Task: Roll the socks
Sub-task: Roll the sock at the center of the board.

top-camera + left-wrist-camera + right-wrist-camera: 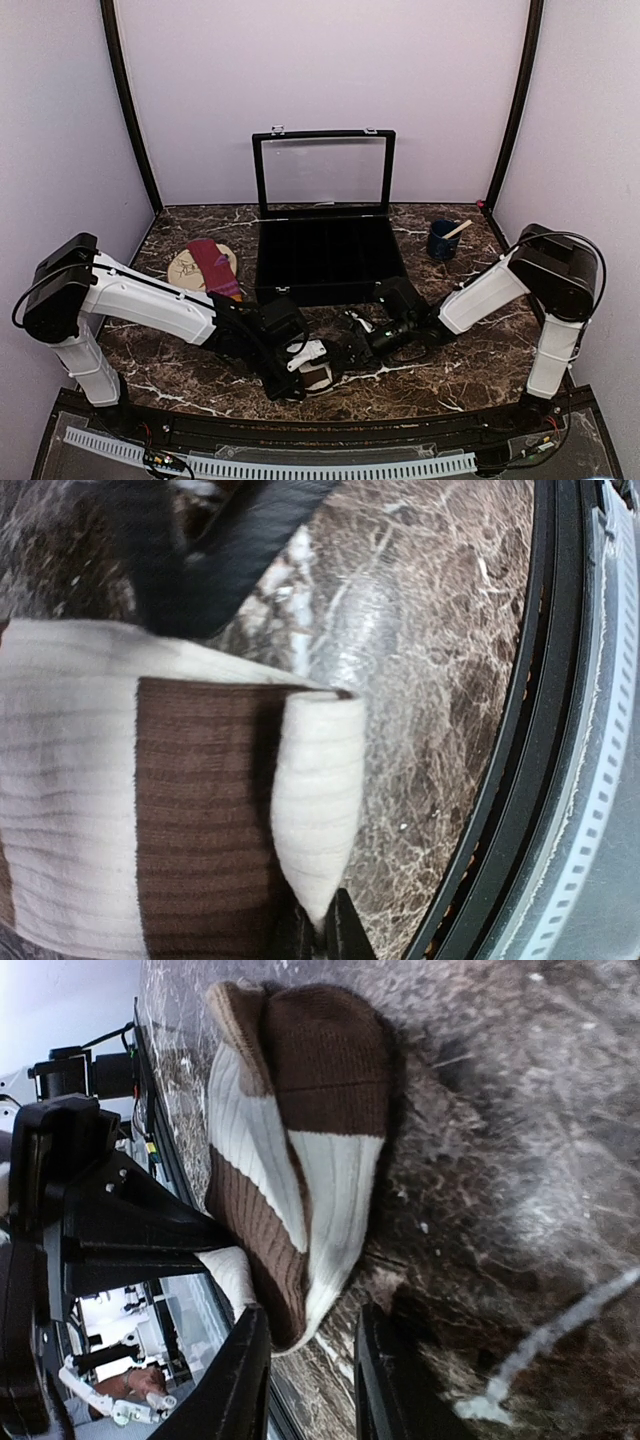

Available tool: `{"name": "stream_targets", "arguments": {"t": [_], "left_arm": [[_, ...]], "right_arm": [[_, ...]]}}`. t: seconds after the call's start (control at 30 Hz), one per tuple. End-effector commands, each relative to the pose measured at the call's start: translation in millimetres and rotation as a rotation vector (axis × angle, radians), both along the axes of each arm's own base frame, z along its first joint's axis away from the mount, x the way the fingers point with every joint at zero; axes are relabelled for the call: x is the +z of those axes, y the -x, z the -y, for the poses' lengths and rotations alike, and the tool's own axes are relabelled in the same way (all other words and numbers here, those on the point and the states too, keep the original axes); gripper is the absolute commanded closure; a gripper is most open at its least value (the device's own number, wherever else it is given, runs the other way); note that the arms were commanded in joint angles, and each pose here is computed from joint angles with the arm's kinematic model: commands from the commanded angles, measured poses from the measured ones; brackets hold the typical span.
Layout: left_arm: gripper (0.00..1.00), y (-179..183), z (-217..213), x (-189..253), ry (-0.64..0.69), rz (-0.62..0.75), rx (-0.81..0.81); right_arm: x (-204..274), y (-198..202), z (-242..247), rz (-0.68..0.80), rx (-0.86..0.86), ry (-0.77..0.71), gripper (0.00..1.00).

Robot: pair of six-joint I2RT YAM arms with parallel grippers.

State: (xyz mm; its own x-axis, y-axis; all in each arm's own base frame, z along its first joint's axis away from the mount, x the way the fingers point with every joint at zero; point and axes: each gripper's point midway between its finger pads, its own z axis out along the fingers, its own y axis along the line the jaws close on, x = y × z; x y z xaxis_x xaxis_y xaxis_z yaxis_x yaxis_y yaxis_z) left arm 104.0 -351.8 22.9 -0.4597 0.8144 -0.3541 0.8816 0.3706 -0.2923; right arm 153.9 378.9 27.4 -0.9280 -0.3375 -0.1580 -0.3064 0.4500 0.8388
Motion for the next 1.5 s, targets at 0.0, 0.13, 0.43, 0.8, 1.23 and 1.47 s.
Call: {"name": "stream_targets", "arguments": {"t": [0.0, 0.13, 0.43, 0.8, 1.23, 1.47], "left_arm": [[1.00, 4, -10, 5, 0.021, -0.142, 0.054], [1.00, 2, -8, 2, 0.044, -0.249, 0.083], [1.00, 1, -3, -5, 0.096, -0.455, 0.127], [1.00, -4, 7, -9, 0.123, -0.610, 0.119], [1.00, -11, 6, -15, 0.123, -0.653, 0.118], [1.00, -10, 5, -17, 0.121, -0.674, 0.110]], "right_arm": [[13, -13, 3, 0.096, -0.043, -0.022, 0.72], [13, -15, 13, 0.182, -0.032, 0.026, 0.73], [12, -21, 38, 0.389, 0.001, 0.158, 0.73], [32, -10, 45, 0.754, 0.145, 0.286, 0.72], [48, 35, 25, 1.060, 0.440, 0.296, 0.69], [44, 62, 5, 1.185, 0.607, 0.289, 0.62]]}}
